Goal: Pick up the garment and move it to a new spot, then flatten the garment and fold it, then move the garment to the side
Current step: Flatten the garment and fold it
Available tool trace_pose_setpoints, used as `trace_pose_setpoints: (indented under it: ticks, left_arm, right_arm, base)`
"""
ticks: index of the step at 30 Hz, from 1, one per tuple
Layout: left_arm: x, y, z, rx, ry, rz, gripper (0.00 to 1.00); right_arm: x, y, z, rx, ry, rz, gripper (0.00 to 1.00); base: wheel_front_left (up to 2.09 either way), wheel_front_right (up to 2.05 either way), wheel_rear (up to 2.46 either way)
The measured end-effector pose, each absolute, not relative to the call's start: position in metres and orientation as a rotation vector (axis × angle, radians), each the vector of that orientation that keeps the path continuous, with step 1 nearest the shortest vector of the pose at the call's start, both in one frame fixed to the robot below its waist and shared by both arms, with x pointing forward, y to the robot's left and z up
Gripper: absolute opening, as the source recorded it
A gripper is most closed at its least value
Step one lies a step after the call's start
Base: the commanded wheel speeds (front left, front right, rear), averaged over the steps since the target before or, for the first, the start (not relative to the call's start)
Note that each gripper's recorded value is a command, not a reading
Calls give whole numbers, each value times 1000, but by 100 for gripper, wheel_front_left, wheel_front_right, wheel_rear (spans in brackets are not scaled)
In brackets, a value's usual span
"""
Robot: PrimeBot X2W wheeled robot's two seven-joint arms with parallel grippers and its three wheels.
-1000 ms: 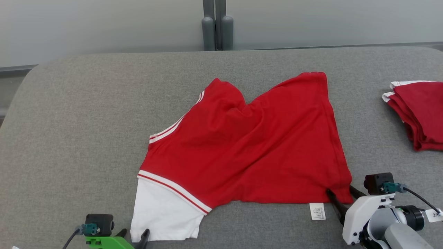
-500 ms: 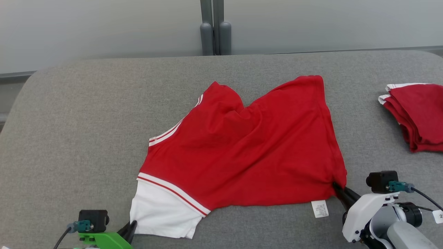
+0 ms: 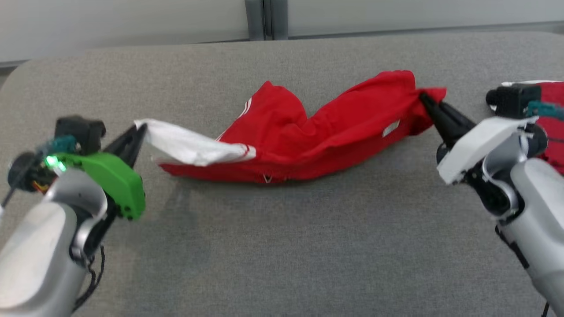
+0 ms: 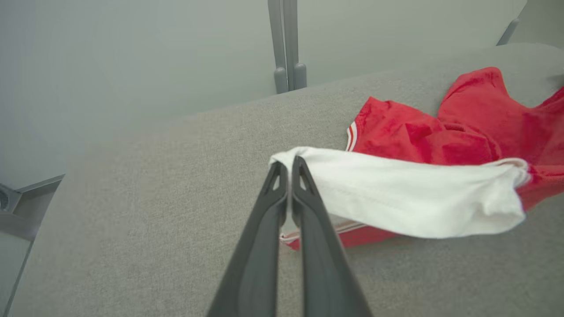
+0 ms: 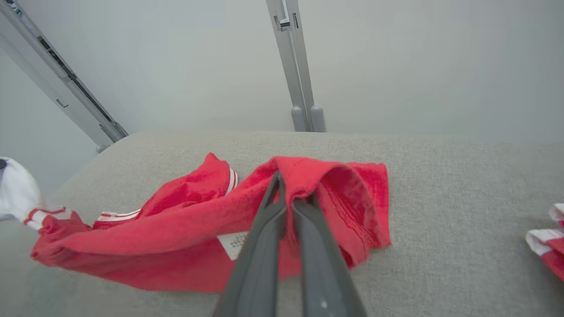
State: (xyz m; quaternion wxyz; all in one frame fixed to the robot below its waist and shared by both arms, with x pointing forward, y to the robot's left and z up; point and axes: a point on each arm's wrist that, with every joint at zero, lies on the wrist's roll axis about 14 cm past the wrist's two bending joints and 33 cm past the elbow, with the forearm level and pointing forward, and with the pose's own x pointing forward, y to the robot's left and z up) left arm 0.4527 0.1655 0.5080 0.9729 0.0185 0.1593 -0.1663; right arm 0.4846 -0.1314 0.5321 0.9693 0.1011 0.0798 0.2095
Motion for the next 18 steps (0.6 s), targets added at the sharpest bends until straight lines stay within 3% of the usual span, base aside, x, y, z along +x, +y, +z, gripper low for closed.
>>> trace_pose_setpoints:
  ticks: [10,18]
  left_arm:
    - [609,169,601,198,121,-318,0]
    - [678,176,650,251,-33,-252,0]
  right_arm:
    - [610,-136,615,162,-42,411,0]
    - [665,-140,659,217,-207,357,0]
  base:
    - [0,0,0]
    - [0,0,0]
